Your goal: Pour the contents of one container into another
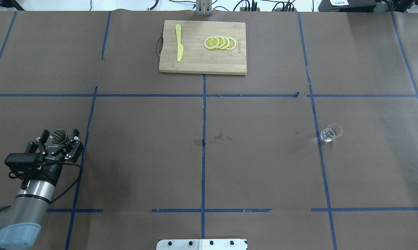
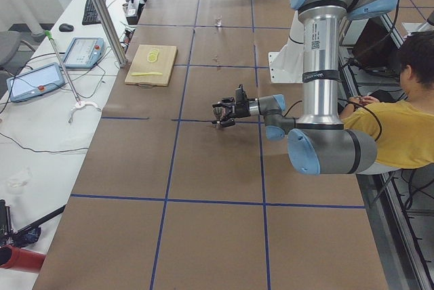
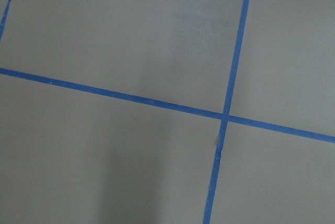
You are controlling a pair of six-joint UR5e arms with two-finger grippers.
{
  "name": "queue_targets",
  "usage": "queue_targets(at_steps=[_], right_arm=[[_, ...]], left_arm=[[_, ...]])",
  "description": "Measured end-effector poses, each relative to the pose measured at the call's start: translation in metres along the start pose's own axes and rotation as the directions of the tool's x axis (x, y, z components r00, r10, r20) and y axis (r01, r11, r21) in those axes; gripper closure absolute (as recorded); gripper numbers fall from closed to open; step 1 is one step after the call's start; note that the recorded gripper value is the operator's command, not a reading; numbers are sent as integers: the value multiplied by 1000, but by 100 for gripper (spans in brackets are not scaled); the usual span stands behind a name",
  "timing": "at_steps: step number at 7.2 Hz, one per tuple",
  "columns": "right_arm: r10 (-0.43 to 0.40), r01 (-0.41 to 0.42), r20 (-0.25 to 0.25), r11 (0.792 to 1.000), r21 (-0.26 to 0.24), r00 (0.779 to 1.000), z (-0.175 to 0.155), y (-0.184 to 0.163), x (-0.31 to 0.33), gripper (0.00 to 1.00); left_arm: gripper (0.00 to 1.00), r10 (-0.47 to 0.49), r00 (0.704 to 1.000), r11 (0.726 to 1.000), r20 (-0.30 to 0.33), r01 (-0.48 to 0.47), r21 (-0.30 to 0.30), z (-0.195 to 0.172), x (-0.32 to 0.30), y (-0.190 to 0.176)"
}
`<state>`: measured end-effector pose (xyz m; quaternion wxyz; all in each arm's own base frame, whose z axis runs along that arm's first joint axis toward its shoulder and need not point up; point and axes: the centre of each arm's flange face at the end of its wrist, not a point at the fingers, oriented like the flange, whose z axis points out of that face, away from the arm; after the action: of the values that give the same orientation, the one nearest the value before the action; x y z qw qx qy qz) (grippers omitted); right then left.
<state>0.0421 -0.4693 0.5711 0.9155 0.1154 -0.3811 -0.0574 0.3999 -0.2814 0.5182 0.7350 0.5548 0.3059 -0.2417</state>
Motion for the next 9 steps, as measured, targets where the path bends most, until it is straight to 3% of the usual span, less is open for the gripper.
queue_targets(at_steps=[6,9], right_arm=[[2,-2,-1,1000,-1,1000,1,0,0,0],[1,-1,-2,1000,-1,1000,1,0,1,0]], left_arm=[[6,13,1000,1000,-12,-13,-8,-3,-2,26],[28,33,999,999,-19,-34,-23,-7,-5,39]])
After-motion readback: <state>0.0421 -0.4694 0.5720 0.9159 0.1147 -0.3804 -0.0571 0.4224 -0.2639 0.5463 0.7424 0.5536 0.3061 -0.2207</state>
